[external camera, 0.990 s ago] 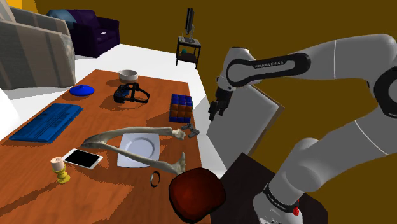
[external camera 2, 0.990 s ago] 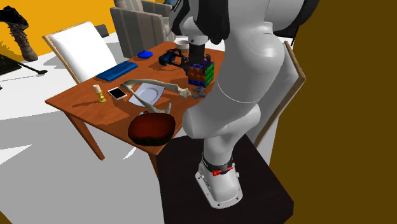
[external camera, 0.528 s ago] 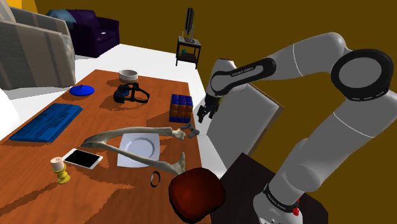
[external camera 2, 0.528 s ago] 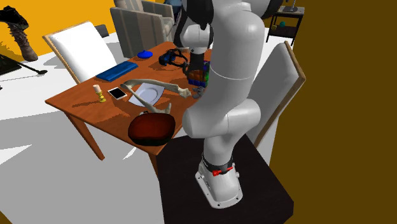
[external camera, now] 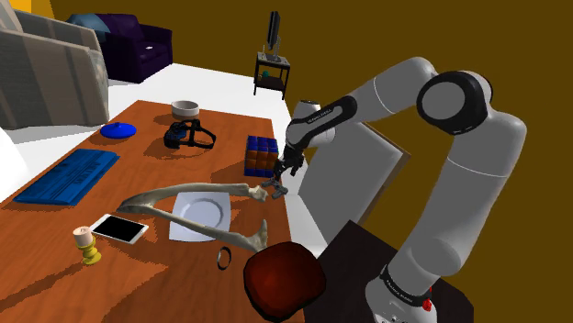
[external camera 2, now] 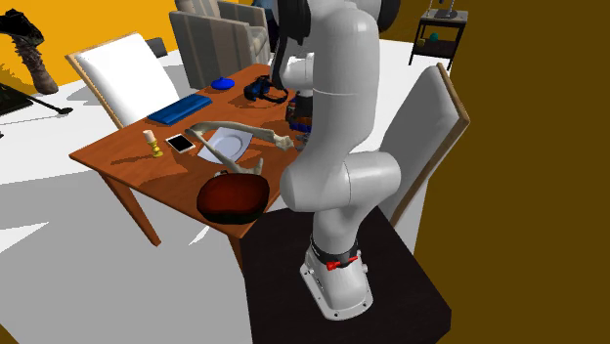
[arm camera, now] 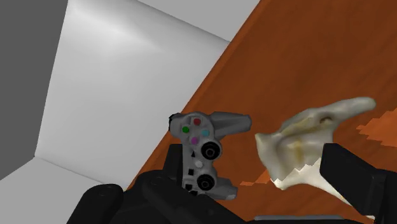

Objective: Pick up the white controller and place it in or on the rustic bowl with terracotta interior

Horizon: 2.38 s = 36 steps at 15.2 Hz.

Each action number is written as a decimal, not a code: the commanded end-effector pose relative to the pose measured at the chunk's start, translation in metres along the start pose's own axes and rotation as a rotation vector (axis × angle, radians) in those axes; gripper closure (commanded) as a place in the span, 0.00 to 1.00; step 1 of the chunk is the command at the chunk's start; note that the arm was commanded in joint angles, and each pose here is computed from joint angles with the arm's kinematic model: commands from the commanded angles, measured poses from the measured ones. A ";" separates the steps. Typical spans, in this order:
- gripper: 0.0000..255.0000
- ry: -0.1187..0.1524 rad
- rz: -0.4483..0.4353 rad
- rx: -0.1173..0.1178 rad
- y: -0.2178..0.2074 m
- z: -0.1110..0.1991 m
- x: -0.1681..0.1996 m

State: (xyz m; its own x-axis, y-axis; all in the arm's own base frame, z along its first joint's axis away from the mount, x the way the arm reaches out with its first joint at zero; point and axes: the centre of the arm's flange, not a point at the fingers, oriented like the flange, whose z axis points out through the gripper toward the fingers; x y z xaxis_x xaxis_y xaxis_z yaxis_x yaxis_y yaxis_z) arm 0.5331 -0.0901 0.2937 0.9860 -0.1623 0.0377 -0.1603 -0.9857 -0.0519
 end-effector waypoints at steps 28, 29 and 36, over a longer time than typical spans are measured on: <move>1.00 0.025 0.060 -0.012 0.023 0.095 0.051; 1.00 0.025 0.060 -0.012 0.023 0.095 0.051; 1.00 0.025 0.060 -0.012 0.022 0.069 0.052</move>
State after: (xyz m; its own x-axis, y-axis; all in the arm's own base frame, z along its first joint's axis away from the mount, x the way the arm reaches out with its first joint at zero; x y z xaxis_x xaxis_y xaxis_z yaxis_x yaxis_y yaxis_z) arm 0.5847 -0.1159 0.2216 0.9731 -0.2226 0.0597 -0.2202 -0.9745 -0.0431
